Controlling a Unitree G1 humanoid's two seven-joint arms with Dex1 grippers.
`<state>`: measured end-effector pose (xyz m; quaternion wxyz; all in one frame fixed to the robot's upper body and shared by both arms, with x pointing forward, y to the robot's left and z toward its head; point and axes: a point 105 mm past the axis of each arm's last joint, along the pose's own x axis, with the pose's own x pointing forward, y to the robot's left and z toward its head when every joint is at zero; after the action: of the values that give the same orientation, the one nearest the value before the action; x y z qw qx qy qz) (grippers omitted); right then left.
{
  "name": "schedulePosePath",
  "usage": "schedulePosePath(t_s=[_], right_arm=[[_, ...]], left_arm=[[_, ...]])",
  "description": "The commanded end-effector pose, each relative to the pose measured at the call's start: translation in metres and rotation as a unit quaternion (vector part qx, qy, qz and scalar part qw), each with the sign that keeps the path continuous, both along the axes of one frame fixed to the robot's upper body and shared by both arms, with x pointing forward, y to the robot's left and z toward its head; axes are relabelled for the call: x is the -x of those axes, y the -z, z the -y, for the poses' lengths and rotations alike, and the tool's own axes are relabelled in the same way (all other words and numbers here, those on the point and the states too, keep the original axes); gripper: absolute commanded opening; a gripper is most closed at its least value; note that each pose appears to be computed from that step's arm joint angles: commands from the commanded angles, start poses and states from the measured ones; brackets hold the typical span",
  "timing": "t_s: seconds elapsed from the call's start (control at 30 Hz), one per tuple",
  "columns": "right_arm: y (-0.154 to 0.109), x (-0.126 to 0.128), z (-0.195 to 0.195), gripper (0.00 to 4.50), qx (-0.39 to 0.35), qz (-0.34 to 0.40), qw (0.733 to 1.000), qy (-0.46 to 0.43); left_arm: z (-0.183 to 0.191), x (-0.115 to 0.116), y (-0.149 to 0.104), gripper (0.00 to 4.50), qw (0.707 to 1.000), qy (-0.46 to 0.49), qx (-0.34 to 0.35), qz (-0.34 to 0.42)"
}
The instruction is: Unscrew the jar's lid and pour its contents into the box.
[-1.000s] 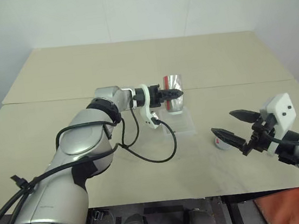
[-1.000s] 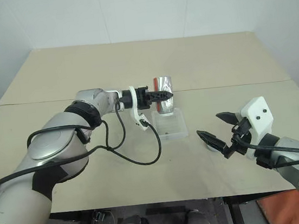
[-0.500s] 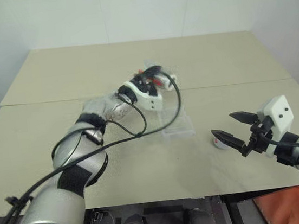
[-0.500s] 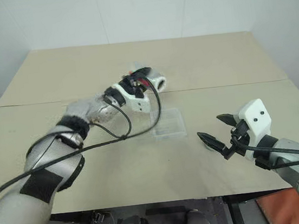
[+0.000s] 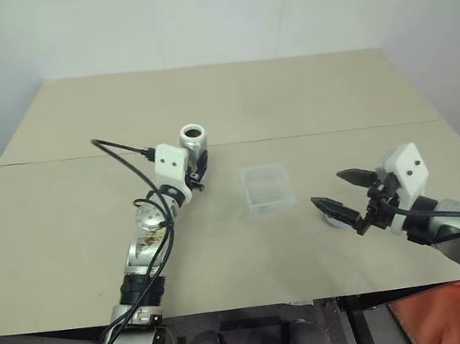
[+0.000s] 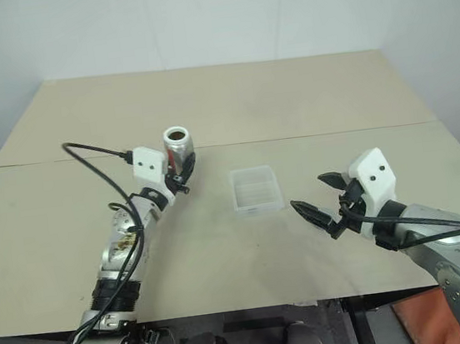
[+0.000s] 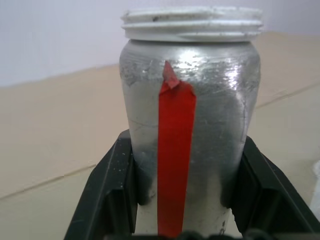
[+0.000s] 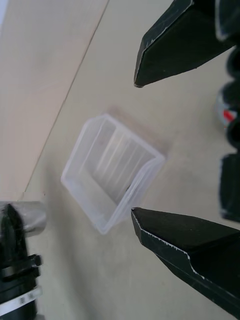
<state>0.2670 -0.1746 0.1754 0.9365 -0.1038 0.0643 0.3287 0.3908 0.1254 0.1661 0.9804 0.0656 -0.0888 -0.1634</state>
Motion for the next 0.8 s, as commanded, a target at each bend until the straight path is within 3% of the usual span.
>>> schedulePosePath(t_s=[0.03,0.23,0.43,0.73,0.8], right_arm=[[-0.011,-0.002,0.005,4.46,0.007,0.027,1.000,0.002],[-0.011,-0.004,-0.001,4.46,0.006,0.032,0.999,-0.012],[-0.010,-0.003,-0.002,4.46,0.012,0.033,0.999,-0.013],[-0.010,-0.006,-0.005,4.46,0.021,0.039,0.999,-0.022],[-0.010,-0.007,-0.005,4.50,0.024,0.041,0.999,-0.022]], left_arm=[[0.001,0.006,-0.004,2.00,1.000,-0.013,-0.007,0.006],[0.007,0.011,0.028,2.00,0.999,-0.016,-0.039,-0.022],[0.009,0.021,0.027,2.00,1.000,-0.012,0.025,0.007],[0.006,0.028,0.046,2.00,0.999,-0.019,0.041,-0.004],[0.003,0.028,0.044,2.72,0.998,-0.021,0.051,0.000]])
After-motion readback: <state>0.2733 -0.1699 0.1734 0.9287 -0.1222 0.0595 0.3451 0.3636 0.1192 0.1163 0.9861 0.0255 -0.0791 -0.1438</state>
